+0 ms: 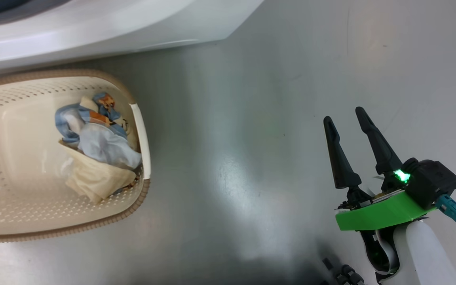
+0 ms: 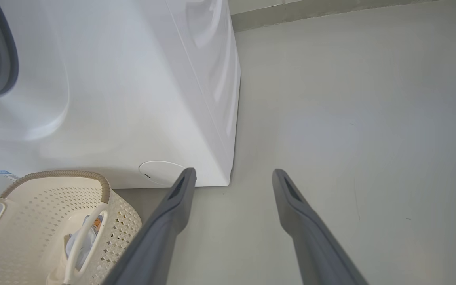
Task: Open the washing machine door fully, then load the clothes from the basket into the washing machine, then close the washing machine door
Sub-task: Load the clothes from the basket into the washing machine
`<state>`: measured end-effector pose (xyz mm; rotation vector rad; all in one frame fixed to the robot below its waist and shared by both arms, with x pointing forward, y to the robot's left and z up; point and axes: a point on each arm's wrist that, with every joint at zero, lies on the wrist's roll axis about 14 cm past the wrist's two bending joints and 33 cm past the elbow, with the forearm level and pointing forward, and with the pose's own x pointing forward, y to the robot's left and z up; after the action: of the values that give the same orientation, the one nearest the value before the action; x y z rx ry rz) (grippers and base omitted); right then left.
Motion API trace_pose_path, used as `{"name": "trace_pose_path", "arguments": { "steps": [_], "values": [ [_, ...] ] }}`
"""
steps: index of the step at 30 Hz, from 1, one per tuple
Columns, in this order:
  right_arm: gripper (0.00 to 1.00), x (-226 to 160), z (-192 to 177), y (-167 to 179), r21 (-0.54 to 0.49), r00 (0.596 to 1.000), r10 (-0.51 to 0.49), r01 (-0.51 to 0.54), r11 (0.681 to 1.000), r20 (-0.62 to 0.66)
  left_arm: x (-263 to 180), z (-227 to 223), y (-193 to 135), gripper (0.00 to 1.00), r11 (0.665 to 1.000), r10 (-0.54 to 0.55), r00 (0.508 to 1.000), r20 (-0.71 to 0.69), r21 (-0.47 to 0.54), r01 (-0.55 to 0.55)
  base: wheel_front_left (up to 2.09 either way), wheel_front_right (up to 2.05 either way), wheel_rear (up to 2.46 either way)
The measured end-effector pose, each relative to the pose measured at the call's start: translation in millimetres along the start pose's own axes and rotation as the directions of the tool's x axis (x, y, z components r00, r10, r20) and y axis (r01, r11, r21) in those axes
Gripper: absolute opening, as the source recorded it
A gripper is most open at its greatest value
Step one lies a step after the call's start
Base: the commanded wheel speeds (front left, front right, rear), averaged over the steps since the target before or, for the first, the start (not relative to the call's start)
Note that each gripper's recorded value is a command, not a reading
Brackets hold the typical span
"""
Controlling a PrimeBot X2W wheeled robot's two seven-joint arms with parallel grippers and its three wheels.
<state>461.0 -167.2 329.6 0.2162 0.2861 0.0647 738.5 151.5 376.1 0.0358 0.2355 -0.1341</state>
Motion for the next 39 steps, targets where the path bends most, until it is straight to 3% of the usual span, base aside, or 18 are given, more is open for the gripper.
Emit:
{"name": "trace_pose_path", "arguments": {
  "steps": [15, 30, 39],
  "values": [
    [1.0, 2.0, 26.0, 10.1, 0.002, 0.997, 0.023, -0.023, 1.0, 0.067, -30.4, 19.2, 0.6, 1.0, 0.998, 0.025, 0.999, 0.03, -0.057, -0.023, 0.0, 0.0, 0.0],
    [1.0, -22.5, 65.7, 26.7, -0.005, 0.988, 0.057, -0.057, 0.998, 0.146, -109.4, 29.8, -13.5, 1.0, 0.996, 0.005, 0.997, 0.08, -0.086, 0.002, 0.0, 0.0, 0.0],
    [1.0, -51.4, 83.8, 40.6, -0.009, 0.98, 0.084, -0.084, 0.996, 0.182, -171.6, 60.4, -4.5, 1.0, 0.995, 0.049, 0.977, 0.206, -0.092, -0.031, 0.0, 0.0, 0.0]
  ]
}}
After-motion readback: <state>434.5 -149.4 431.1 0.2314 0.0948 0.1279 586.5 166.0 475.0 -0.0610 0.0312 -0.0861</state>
